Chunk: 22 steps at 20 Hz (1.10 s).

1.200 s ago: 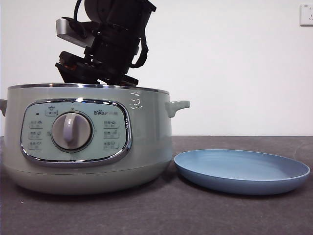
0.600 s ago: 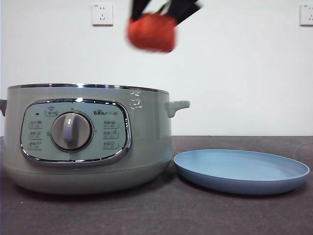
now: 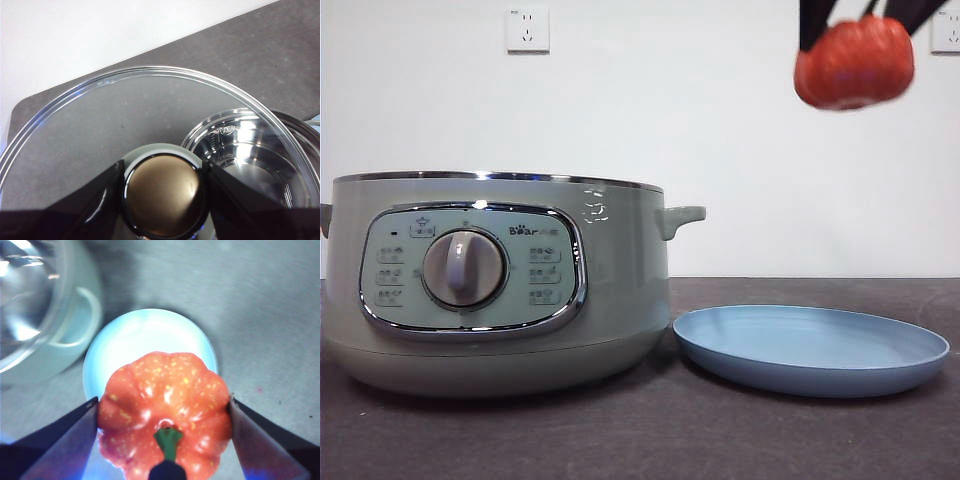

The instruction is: Take the pumpkin out from the steamer,put the pumpkin in the blue plate,close the lid

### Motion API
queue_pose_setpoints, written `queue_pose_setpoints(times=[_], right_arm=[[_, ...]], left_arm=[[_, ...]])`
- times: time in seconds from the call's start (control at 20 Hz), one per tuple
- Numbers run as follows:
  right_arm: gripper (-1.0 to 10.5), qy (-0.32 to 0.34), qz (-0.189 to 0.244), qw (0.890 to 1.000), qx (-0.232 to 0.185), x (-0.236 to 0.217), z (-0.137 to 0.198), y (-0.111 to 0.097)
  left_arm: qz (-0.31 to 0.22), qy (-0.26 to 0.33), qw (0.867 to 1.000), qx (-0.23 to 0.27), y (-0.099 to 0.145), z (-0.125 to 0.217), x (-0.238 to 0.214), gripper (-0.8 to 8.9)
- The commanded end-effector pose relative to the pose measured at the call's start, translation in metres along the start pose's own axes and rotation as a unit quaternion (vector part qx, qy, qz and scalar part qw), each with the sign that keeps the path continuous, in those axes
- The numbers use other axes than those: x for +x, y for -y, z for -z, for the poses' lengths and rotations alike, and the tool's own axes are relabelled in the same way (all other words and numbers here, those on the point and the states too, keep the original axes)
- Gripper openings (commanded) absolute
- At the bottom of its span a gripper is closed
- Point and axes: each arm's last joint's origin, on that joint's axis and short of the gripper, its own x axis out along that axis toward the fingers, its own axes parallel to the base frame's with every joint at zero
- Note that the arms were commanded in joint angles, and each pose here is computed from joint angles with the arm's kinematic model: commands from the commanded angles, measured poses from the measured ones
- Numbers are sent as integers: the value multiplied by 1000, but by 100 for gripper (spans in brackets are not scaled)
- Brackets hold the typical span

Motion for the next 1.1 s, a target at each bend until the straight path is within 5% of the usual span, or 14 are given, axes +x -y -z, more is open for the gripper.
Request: queue_pose_setpoints(times=[0.05,0.4,0.95,1.1], right_arm=[[-11,7,1,999,33,25,22,-2],[-11,81,1,995,60,92,47,-3],[12,-56,-12,998,26,179,51,-13],[228,-59,-12,998,18,182,51,-18]], left_arm=[[-5,35,999,-5,-2,-6,-6,-8],[-6,45,999,-8,-3,-8,-6,-8],[-5,42,999,-7,-2,-8,-5,-8],[-5,42,999,-7,-2,-8,-5,-8]])
